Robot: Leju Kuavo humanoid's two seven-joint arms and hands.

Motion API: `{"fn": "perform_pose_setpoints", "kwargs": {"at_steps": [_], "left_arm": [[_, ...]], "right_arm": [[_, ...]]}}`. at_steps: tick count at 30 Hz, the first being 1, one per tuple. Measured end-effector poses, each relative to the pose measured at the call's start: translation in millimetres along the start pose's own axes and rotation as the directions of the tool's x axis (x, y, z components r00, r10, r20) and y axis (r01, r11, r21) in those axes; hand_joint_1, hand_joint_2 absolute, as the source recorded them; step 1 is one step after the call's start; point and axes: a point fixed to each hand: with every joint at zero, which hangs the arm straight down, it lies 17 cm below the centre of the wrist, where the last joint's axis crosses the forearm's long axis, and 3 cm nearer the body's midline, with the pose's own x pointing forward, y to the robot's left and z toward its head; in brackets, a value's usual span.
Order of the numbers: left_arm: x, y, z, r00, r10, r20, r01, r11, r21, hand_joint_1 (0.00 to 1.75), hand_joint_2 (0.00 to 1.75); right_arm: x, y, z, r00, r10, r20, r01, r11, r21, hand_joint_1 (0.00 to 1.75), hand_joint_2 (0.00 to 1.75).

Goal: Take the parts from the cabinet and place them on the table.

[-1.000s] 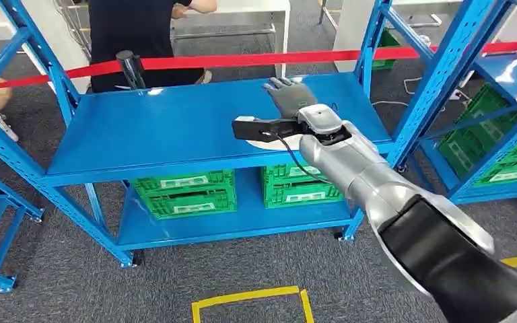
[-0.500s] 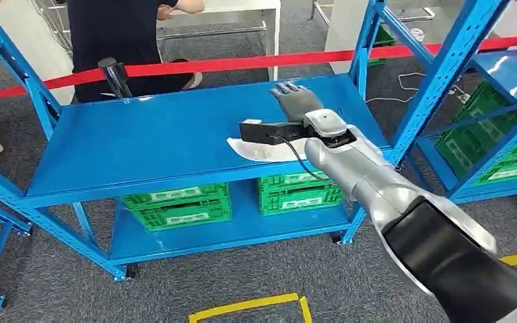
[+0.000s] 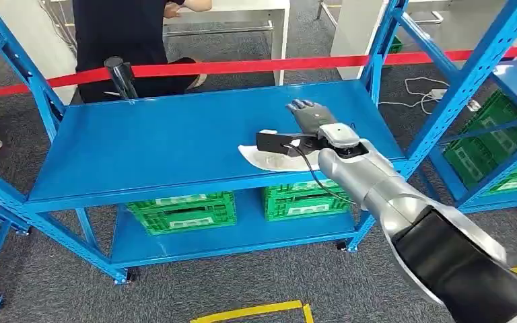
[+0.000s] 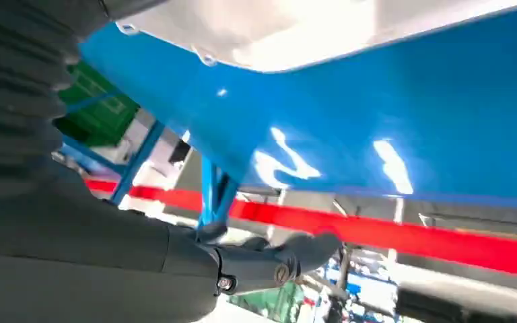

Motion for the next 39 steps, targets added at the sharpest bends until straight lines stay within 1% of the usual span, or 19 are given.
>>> {"fn": "perform_pose_setpoints", "kwargs": {"at_steps": [8,16,18,21,22,27,29,31,34,39], "left_arm": [[0.9,0.3,-0.2,1.000,-0.004,0.000,0.004,1.000,0.001,0.00,0.00],[0.2,0.3,-0.2,1.000,-0.011,-0.003,0.011,1.000,0.001,0.00,0.00],[0.2,0.6,-0.2,1.000,-0.011,-0.001,0.011,1.000,0.001,0.00,0.00],[-0.2,0.5,-0.2,1.000,-0.012,0.002,0.012,1.000,0.001,0.00,0.00],[-0.7,0.5,-0.1,1.000,-0.012,0.002,0.012,1.000,0.001,0.00,0.00],[-1.0,0.4,-0.1,1.000,-0.014,0.002,0.014,1.000,0.001,0.00,0.00],[-2.2,0.4,0.0,1.000,-0.014,0.000,0.014,1.000,0.001,0.00,0.00],[-2.1,0.4,0.0,1.000,-0.014,0.001,0.014,1.000,0.001,0.00,0.00],[-1.7,0.2,0.1,1.000,-0.016,0.003,0.016,1.000,0.000,0.00,0.00],[-1.6,-0.3,0.2,1.000,-0.015,0.003,0.015,1.000,0.000,0.00,0.00]], "right_arm": [[-1.9,21.1,3.8,1.000,-0.029,-0.001,0.029,0.998,0.062,0.00,1.75],[-0.1,26.5,5.3,0.999,-0.049,0.014,0.047,0.996,0.079,0.00,1.75],[1.0,23.9,4.7,0.998,-0.061,0.017,0.060,0.996,0.066,0.00,1.75],[7.7,4.6,1.3,0.996,-0.078,0.044,0.079,0.997,-0.022,0.00,1.75],[11.9,-5.4,0.2,0.995,-0.079,0.063,0.083,0.995,-0.062,0.00,0.00],[22.6,-33.7,-1.2,0.991,-0.077,0.106,0.093,0.984,-0.151,0.00,0.00],[29.6,-51.2,-1.3,0.989,-0.069,0.130,0.095,0.974,-0.204,0.00,0.00],[37.1,-67.2,-1.3,0.986,-0.069,0.150,0.103,0.967,-0.234,0.00,0.00],[51.4,-80.4,-1.2,0.981,-0.070,0.183,0.115,0.962,-0.248,0.00,0.00],[69.3,-73.6,-2.1,0.975,-0.077,0.210,0.123,0.969,-0.216,0.00,0.00]]}}
